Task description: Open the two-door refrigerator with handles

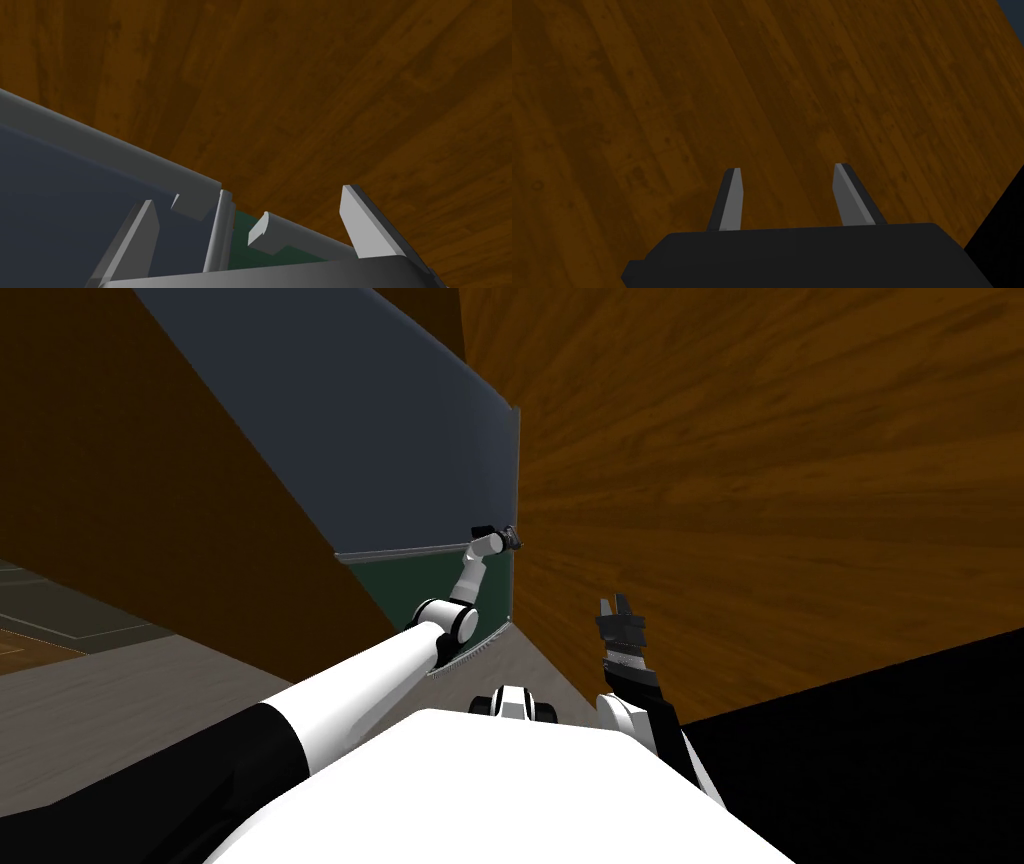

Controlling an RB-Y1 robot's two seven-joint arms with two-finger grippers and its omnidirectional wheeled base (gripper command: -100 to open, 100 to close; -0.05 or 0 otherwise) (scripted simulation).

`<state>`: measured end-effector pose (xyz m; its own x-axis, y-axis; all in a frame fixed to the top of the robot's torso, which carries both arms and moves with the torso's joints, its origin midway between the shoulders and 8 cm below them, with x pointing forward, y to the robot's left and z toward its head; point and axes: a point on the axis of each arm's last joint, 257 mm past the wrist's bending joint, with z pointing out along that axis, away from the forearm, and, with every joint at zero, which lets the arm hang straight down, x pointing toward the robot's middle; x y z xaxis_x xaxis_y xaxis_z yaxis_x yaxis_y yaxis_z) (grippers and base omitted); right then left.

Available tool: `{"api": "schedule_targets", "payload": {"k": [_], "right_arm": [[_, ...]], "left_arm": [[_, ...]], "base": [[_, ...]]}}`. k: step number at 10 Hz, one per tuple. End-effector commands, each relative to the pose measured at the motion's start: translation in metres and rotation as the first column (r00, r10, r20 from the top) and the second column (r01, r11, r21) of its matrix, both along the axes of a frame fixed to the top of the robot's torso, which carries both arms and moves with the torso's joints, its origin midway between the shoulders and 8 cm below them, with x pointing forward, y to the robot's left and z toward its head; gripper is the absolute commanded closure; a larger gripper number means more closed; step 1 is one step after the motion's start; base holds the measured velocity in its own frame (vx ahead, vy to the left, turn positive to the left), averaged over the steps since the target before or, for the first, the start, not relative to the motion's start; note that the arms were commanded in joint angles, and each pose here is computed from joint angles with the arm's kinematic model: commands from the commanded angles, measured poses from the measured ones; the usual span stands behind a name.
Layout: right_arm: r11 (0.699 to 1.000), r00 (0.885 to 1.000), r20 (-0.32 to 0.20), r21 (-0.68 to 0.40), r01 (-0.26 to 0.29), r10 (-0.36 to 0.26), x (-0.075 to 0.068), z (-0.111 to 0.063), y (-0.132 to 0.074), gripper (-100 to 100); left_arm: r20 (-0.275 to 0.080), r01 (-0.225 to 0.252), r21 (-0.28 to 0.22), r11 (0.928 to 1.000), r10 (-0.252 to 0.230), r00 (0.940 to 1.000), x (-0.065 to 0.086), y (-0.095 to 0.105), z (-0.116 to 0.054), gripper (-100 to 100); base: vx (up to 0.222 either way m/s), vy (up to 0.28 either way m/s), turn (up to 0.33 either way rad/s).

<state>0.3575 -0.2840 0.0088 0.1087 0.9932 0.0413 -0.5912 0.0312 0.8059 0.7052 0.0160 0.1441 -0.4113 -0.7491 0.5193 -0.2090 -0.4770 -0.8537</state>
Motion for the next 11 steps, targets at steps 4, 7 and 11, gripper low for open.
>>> {"api": "schedule_targets", "payload": {"k": [4,7,11], "right_arm": [[1.000,1.000,0.000,0.000,0.000,0.000,0.000,0.000,0.000,0],[1.000,1.000,0.000,0.000,0.000,0.000,0.000,0.000,0.000,0],[1.000,1.000,0.000,0.000,0.000,0.000,0.000,0.000,0.000,0]], "left_arm": [[-0.023,-0.025,-0.045,0.9987,0.024,0.9994,0.007,0.025,0.004,-100],[-0.046,-0.029,-0.081,0.9963,0.026,0.9986,0.010,0.030,0.003,-100],[-0.093,-0.023,-0.136,0.9905,0.010,0.9956,0.012,0.026,-0.009,-100]], "base": [[0.195,0.014,0.017],[0.242,0.010,0.016],[0.261,0.018,0.021]]}}
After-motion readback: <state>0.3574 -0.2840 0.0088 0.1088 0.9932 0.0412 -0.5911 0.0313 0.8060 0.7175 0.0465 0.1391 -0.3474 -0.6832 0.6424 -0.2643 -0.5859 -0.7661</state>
